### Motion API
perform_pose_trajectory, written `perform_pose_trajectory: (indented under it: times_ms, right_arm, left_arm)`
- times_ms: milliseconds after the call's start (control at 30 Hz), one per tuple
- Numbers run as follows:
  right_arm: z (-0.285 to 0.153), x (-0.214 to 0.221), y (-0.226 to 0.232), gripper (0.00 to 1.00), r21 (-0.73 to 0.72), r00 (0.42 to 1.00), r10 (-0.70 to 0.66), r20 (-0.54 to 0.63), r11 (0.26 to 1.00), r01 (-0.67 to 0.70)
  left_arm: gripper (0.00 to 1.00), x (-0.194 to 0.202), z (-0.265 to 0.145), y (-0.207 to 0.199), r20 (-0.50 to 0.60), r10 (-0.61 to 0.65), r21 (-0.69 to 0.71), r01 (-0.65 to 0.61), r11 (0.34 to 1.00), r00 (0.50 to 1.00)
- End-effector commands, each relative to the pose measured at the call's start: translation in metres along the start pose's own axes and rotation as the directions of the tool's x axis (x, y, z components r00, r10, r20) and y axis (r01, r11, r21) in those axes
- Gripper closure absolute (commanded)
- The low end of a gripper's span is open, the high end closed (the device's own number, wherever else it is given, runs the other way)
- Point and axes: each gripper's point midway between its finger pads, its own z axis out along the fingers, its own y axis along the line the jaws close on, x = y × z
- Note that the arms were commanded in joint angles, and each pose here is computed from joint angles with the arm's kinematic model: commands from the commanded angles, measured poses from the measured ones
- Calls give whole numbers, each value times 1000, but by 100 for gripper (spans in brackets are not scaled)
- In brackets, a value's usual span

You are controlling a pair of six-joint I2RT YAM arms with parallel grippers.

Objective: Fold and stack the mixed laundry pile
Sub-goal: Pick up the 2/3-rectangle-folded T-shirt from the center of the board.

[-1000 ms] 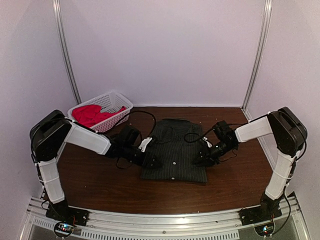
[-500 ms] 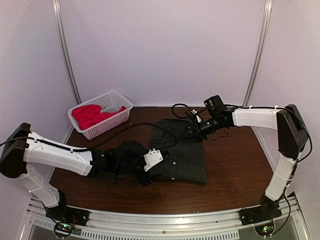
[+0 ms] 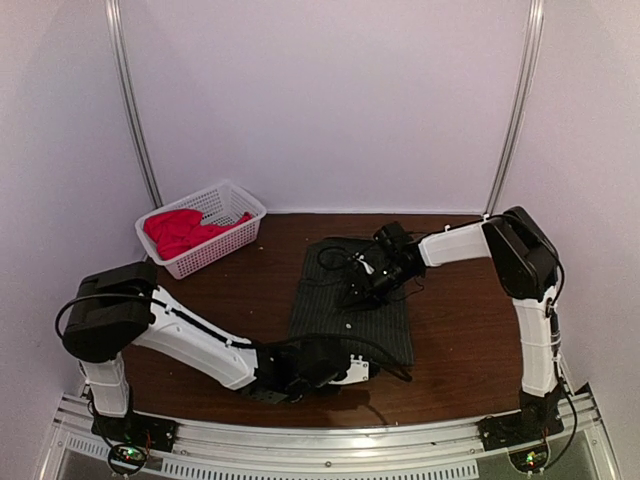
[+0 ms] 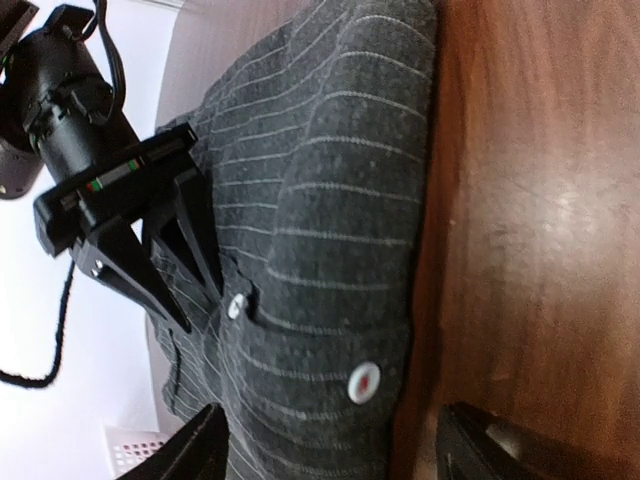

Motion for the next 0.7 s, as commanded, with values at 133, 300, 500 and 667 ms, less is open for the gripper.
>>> perform_pose_trajectory:
  times_ms: [133, 300, 500, 667]
  right_arm:
    - [14, 14, -26, 68, 63, 999, -4, -46, 998, 7]
    - [15, 27, -11, 69, 51, 997, -31, -69, 998, 34]
    - [-15, 27, 39, 59, 0, 995, -96, -27, 995, 96]
    - [-45, 4, 65, 53, 28, 990, -138, 39, 990, 137]
  left_arm:
    - [48, -5, 18, 30, -73, 67, -209, -81, 974, 995]
    - [100, -16, -8, 46, -20, 21, -161, -24, 987, 1000]
    - [100, -21, -66, 12, 19, -55, 248, 49, 967, 998]
    - [100, -20, -108, -7, -53, -136, 474, 145, 868, 989]
